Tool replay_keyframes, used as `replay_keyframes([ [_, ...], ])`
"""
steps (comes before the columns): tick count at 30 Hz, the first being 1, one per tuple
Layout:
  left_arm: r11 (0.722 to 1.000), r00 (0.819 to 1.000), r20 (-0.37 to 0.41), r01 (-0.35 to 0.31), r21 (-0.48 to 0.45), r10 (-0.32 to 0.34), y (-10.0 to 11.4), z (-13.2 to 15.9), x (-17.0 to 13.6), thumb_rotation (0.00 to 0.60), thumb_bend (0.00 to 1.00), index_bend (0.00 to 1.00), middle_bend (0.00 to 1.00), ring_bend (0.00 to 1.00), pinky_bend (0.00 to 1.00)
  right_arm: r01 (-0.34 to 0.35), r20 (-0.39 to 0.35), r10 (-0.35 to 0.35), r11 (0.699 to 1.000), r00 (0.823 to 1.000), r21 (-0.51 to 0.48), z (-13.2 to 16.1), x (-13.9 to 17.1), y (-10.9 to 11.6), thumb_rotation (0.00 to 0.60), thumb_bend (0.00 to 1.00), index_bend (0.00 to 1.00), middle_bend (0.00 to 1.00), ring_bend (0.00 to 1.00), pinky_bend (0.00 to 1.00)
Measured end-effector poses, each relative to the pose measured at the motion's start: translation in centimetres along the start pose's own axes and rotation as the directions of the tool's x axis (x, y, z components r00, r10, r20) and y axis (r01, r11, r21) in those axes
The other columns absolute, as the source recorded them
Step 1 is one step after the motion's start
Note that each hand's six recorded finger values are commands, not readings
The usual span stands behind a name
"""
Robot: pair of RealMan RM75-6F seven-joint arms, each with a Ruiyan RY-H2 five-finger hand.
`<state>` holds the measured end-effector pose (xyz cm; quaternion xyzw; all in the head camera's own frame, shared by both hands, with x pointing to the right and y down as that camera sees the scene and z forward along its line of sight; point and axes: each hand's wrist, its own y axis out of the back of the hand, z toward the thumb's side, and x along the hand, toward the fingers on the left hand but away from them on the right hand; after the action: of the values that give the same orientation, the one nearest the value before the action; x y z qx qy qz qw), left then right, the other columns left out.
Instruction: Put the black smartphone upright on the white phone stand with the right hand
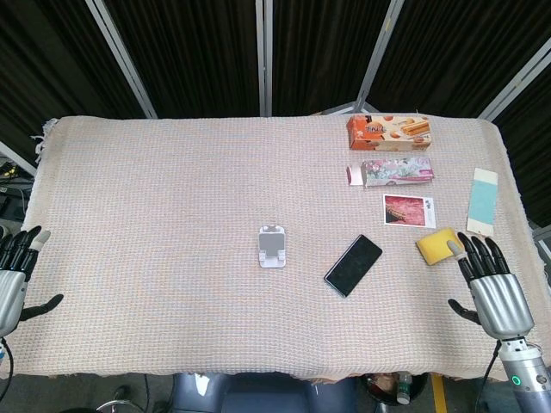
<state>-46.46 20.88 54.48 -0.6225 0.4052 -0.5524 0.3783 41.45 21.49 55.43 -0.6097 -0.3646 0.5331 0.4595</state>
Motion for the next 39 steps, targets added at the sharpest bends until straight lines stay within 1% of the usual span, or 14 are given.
replay_keyframes([
  [2, 1.0, 1.0, -0.001, 0.003, -0.003, -0.003, 0.0, -0.1, 0.1, 0.6, 0.0, 0.0, 0.0, 0.0, 0.0, 0.012, 0.015, -0.012, 1.0, 1.0, -0.002, -0.3, 0.5, 0.3, 0.6, 0.0, 0.0, 0.0, 0.0, 0.0],
  [7, 1.0, 1.0, -0.005, 0.01, 0.003, -0.01, -0.2, -0.3, -0.1, 0.6, 0.0, 0.0, 0.0, 0.0, 0.0, 0.006, -0.01, -0.006, 1.0, 1.0, -0.014, -0.1, 0.4, 0.2, 0.6, 0.0, 0.0, 0.0, 0.0, 0.0],
  [10, 1.0, 1.0, -0.006, 0.019, 0.002, -0.019, -0.4, -0.3, 0.1, 0.6, 0.0, 0.0, 0.0, 0.0, 0.0, -0.036, -0.059, 0.033, 0.999, 0.998, -0.041, 0.4, -0.4, -0.6, 0.6, 0.0, 0.0, 0.0, 0.0, 0.0],
  [13, 1.0, 1.0, -0.003, 0.021, 0.003, -0.021, -0.6, -0.3, 0.3, 0.6, 0.0, 0.0, 0.0, 0.0, 0.0, -0.094, -0.144, 0.087, 0.995, 0.986, -0.042, 1.2, -1.8, -1.6, 0.6, 0.0, 0.0, 0.0, 0.0, 0.0],
  [16, 1.0, 1.0, -0.006, 0.028, 0.004, -0.028, -0.8, -0.3, 0.4, 0.6, 0.0, 0.0, 0.0, 0.0, 0.0, -0.145, -0.248, 0.14, 0.989, 0.959, -0.002, 2.2, -4.0, -2.5, 0.6, 0.0, 0.0, 0.0, 0.0, 0.02],
  [19, 0.999, 0.999, -0.008, 0.041, -0.004, -0.041, -1.0, -0.3, 0.7, 0.6, 0.0, 0.0, 0.0, 0.0, 0.0, -0.166, -0.345, 0.183, 0.983, 0.921, 0.077, 3.2, -6.5, -3.1, 0.6, 0.0, 0.0, 0.02, 0.0, 0.08],
  [20, 0.999, 0.999, -0.009, 0.042, -0.008, -0.042, -1.0, -0.4, 0.8, 0.6, 0.0, 0.0, 0.0, 0.0, 0.0, -0.169, -0.378, 0.199, 0.979, 0.904, 0.111, 3.6, -7.5, -3.4, 0.6, 0.0, 0.0, 0.03, 0.0, 0.09],
  [22, 0.999, 0.999, -0.015, 0.042, -0.005, -0.042, -1.1, -0.5, 0.9, 0.6, 0.0, 0.0, 0.0, 0.0, 0.0, -0.17, -0.419, 0.225, 0.972, 0.88, 0.164, 4.4, -8.9, -3.9, 0.6, 0.0, 0.0, 0.04, 0.0, 0.12],
  [23, 0.999, 0.999, -0.021, 0.044, 0.001, -0.044, -1.2, -0.7, 0.9, 0.6, 0.0, 0.0, 0.0, 0.0, 0.0, -0.173, -0.444, 0.246, 0.965, 0.862, 0.199, 5.1, -9.8, -4.4, 0.6, 0.0, 0.0, 0.05, 0.0, 0.13],
  [28, 0.998, 0.998, -0.038, 0.055, 0.021, -0.054, -1.7, -0.9, 1.1, 0.6, 0.0, 0.0, 0.0, 0.0, 0.0, -0.194, -0.501, 0.342, 0.926, 0.795, 0.324, 7.2, -12.3, -6.8, 0.6, 0.01, 0.03, 0.1, 0.03, 0.17],
  [32, 0.997, 0.997, -0.059, 0.061, 0.036, -0.059, -2.1, -1.3, 1.3, 0.6, 0.0, 0.0, 0.0, 0.0, 0.0, -0.165, -0.549, 0.388, 0.897, 0.741, 0.41, 8.8, -13.4, -8.2, 0.6, 0.03, 0.05, 0.12, 0.05, 0.19],
  [34, 0.997, 0.996, -0.067, 0.065, 0.041, -0.062, -2.2, -1.5, 1.3, 0.6, 0.0, 0.0, 0.0, 0.0, 0.0, -0.144, -0.567, 0.397, 0.887, 0.722, 0.438, 9.2, -13.6, -8.6, 0.6, 0.04, 0.06, 0.13, 0.07, 0.19],
  [38, 0.997, 0.995, -0.082, 0.066, 0.051, -0.061, -2.4, -1.9, 1.4, 0.6, 0.0, 0.0, 0.0, 0.0, 0.0, -0.073, -0.609, 0.416, 0.859, 0.675, 0.506, 10.3, -14.3, -9.8, 0.6, 0.05, 0.08, 0.16, 0.09, 0.2],
  [39, 0.997, 0.995, -0.083, 0.065, 0.051, -0.061, -2.4, -1.9, 1.4, 0.6, 0.0, 0.0, 0.0, 0.0, 0.0, -0.063, -0.614, 0.42, 0.855, 0.668, 0.515, 10.5, -14.5, -10.0, 0.6, 0.05, 0.08, 0.16, 0.09, 0.21],
])
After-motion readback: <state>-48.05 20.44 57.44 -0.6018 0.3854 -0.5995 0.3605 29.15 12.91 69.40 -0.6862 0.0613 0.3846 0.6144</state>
